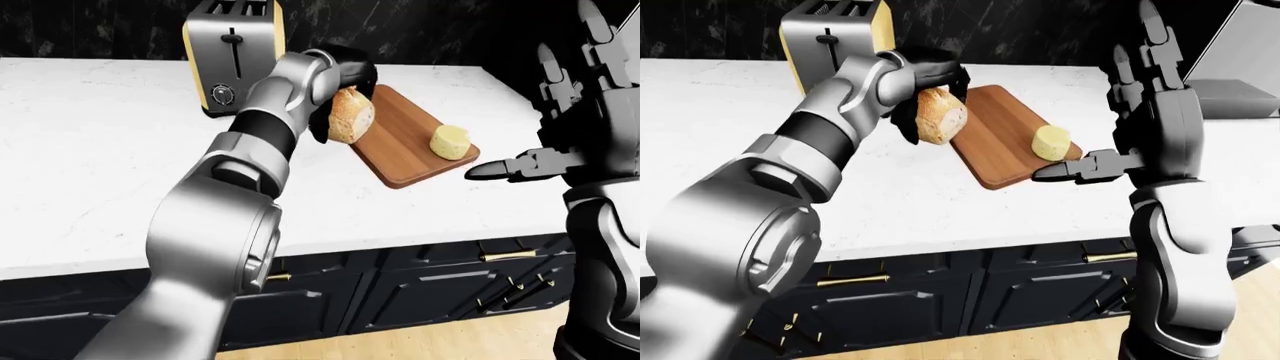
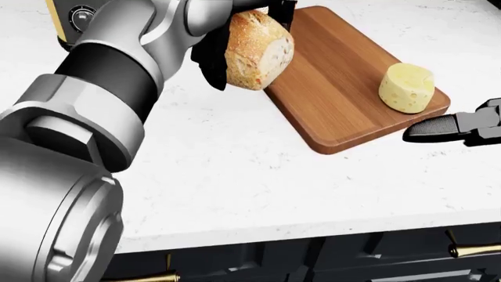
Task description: Place the bread and cheese on the cutting board.
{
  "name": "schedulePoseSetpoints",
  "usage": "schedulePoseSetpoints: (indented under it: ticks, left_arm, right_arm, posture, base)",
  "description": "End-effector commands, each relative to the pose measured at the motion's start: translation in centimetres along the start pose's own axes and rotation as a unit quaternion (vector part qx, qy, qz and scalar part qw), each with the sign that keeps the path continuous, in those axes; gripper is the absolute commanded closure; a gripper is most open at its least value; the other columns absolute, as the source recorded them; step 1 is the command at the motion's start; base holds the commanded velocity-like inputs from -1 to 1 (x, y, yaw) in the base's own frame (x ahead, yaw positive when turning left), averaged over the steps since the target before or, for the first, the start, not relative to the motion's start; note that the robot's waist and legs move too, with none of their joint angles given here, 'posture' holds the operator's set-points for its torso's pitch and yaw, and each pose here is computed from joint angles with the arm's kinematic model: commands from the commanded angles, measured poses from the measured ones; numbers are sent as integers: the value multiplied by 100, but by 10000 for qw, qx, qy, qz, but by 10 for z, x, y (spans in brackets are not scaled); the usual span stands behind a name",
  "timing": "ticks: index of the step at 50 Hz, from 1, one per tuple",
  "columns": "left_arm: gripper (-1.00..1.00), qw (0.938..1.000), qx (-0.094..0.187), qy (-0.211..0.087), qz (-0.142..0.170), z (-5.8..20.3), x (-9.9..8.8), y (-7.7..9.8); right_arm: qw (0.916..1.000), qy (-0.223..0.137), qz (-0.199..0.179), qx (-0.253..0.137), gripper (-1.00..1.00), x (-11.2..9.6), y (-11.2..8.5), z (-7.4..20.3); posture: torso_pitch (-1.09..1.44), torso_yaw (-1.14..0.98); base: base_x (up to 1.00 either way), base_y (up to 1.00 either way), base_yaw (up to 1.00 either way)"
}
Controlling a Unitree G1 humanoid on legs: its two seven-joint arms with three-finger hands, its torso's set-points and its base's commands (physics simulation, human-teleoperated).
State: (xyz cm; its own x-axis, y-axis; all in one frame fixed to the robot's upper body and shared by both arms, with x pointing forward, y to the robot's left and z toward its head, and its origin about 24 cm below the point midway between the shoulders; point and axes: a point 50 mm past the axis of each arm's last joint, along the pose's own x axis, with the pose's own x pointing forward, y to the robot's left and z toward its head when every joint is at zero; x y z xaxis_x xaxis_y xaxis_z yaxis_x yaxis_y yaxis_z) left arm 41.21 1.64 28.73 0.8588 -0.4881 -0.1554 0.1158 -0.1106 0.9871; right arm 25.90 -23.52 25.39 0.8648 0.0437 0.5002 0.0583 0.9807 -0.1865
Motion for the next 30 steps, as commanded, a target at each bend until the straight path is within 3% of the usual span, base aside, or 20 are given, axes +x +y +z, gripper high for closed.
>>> schedulePoseSetpoints:
  ticks: [1, 9, 22, 26, 30]
  left_arm:
    - [58, 9982, 71, -67, 593, 8, -7, 31]
    - [55, 9971, 199, -481, 562, 27, -3, 27]
    - [54, 9950, 175, -803, 565, 50, 1, 24]
    - [54, 9950, 178, -797, 570, 51, 3, 19]
    - [55, 9947, 135, -823, 598, 53, 4, 20]
  right_arm:
    - [9991, -391, -81, -106, -100, -1, -5, 16]
    - [9989, -419, -208, -103, -100, -11, -16, 19]
    - [9985, -406, -321, -163, -100, -23, -26, 26]
    - [9979, -540, 245, -253, -100, -16, -10, 44]
    - [9970, -614, 400, -261, -100, -13, -7, 52]
  posture:
    - [0, 0]
    - [0, 0]
    - [0, 0]
    - [0, 0]
    - [0, 0]
  base:
    - [0, 0, 0]
    - [0, 0, 0]
    - [0, 0, 0]
    - [0, 0, 0]
    - [0, 0, 0]
